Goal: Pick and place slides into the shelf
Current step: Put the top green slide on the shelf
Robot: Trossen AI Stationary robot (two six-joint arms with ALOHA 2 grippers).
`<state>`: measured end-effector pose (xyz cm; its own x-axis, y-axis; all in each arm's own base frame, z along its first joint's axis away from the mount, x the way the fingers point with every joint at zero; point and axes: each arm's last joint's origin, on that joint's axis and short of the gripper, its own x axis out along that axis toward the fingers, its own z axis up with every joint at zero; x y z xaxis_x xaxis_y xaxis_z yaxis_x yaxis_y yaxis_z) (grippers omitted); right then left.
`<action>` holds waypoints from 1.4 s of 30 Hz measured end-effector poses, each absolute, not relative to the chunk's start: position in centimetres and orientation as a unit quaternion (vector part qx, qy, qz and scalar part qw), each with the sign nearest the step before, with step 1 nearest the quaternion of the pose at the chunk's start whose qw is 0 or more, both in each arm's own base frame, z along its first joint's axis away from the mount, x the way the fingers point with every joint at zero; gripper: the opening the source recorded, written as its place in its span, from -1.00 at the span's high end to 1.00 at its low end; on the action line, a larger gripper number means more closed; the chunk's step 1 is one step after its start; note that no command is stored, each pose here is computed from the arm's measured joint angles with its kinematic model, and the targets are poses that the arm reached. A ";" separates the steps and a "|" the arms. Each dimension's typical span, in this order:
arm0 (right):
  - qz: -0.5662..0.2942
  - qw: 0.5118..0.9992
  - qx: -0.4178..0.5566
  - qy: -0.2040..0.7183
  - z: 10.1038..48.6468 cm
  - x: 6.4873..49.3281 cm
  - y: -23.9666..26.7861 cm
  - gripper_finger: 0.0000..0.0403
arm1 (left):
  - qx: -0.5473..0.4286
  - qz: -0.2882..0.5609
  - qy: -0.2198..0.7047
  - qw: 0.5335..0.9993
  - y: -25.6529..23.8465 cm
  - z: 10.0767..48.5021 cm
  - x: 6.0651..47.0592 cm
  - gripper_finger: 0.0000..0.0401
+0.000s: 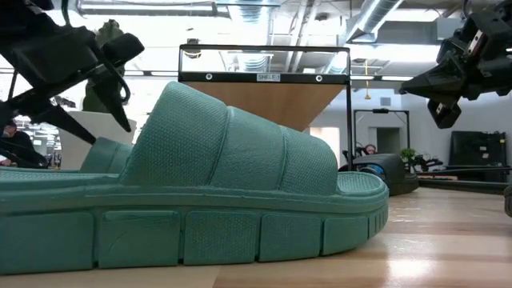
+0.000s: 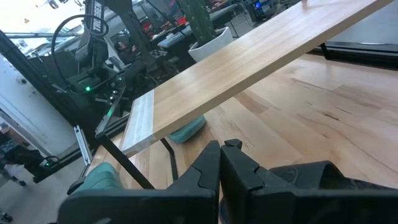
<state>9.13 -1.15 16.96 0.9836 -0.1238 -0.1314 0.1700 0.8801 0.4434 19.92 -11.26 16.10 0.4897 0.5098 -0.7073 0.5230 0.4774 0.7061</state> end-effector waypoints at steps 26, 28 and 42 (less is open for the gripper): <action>-0.076 0.968 0.233 0.049 17.0 9.1 -1.2 0.99 | 0.421 0.006 0.565 0.709 -9.4 15.8 20.2 0.97; -0.076 0.968 0.233 0.049 17.0 9.1 -1.2 0.99 | 0.425 0.008 0.581 0.694 -9.6 15.9 19.5 0.98; -0.076 0.968 0.233 0.049 17.0 9.1 -1.2 0.99 | 0.426 0.063 0.574 0.697 -12.5 21.0 18.0 1.00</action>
<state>9.13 -1.15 16.96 0.9835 -0.1245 -0.1310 0.1704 0.8800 0.4434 17.97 -12.51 20.96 0.3332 0.5761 -0.7464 0.4019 0.6293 0.6652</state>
